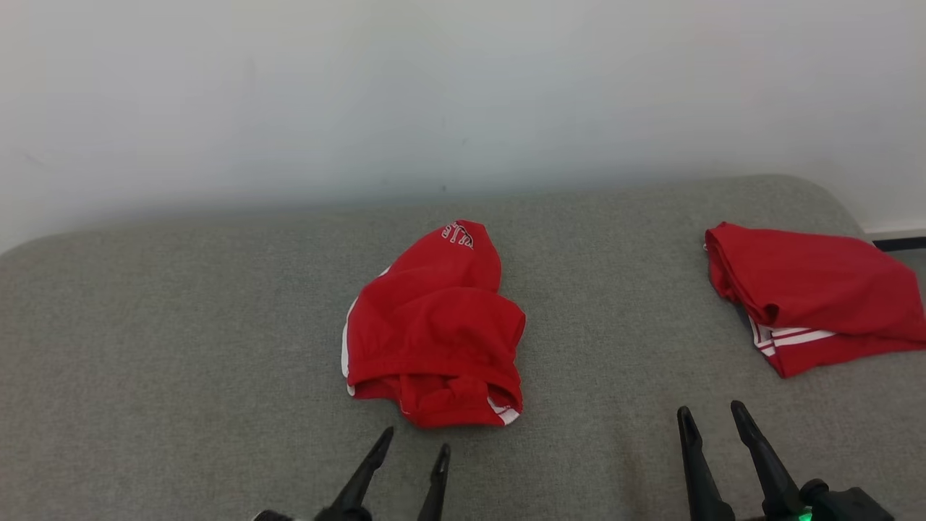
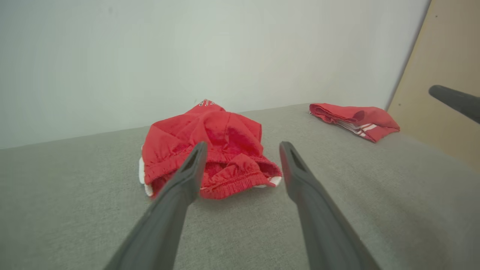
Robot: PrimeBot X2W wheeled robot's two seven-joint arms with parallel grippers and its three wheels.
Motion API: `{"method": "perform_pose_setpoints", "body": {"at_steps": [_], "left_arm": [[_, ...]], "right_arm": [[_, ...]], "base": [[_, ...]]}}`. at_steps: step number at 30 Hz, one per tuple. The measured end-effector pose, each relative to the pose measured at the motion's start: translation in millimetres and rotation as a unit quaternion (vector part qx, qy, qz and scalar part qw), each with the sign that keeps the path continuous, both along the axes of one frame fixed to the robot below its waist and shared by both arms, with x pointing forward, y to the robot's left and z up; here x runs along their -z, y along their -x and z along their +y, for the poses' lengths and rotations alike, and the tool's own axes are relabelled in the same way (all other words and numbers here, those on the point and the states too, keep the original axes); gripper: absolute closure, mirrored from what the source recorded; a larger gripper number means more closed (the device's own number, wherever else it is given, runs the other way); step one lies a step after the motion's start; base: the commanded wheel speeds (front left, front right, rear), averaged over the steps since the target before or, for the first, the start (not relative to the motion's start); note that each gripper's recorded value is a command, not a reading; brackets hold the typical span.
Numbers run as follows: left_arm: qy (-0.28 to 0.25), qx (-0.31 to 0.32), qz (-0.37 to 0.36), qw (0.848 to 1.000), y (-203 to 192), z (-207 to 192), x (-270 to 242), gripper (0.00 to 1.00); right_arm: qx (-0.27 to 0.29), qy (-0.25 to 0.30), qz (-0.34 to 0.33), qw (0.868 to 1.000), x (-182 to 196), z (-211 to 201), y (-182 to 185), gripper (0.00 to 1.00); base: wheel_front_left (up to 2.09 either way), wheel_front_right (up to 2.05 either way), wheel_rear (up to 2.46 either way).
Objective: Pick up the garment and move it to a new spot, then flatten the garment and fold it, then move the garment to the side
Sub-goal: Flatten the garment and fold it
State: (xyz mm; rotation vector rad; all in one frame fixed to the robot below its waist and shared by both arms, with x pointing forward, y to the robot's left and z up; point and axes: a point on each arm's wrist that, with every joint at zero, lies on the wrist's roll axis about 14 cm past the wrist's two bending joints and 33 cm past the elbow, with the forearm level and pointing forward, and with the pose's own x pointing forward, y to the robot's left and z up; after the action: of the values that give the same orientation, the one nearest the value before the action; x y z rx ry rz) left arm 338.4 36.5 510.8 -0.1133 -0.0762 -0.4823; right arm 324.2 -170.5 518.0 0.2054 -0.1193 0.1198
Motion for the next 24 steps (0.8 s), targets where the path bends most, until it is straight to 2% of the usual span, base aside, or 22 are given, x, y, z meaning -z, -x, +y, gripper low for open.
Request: {"method": "perform_pose_setpoints", "body": {"at_steps": [5,12,17,24], "left_arm": [[-0.030,0.072,0.031,0.996,-10,-38,26,0.00],[-0.073,0.157,0.070,0.982,-25,-81,60,0.00],[-0.092,0.175,0.122,0.973,-35,-88,95,0.00],[-0.106,0.181,0.114,0.971,-57,-102,99,0.00]], "right_arm": [[0.006,0.005,0.001,1.000,0,-5,-8,0.00],[0.021,0.011,0.018,1.000,9,-16,-21,0.00],[0.033,0.014,0.034,0.999,19,-23,-26,0.00],[0.039,0.017,0.049,0.998,28,-27,-34,0.00]], "base": [[0.00,0.00,0.00],[0.00,0.00,0.00],[0.00,0.00,0.00],[0.00,0.00,0.00]]}}
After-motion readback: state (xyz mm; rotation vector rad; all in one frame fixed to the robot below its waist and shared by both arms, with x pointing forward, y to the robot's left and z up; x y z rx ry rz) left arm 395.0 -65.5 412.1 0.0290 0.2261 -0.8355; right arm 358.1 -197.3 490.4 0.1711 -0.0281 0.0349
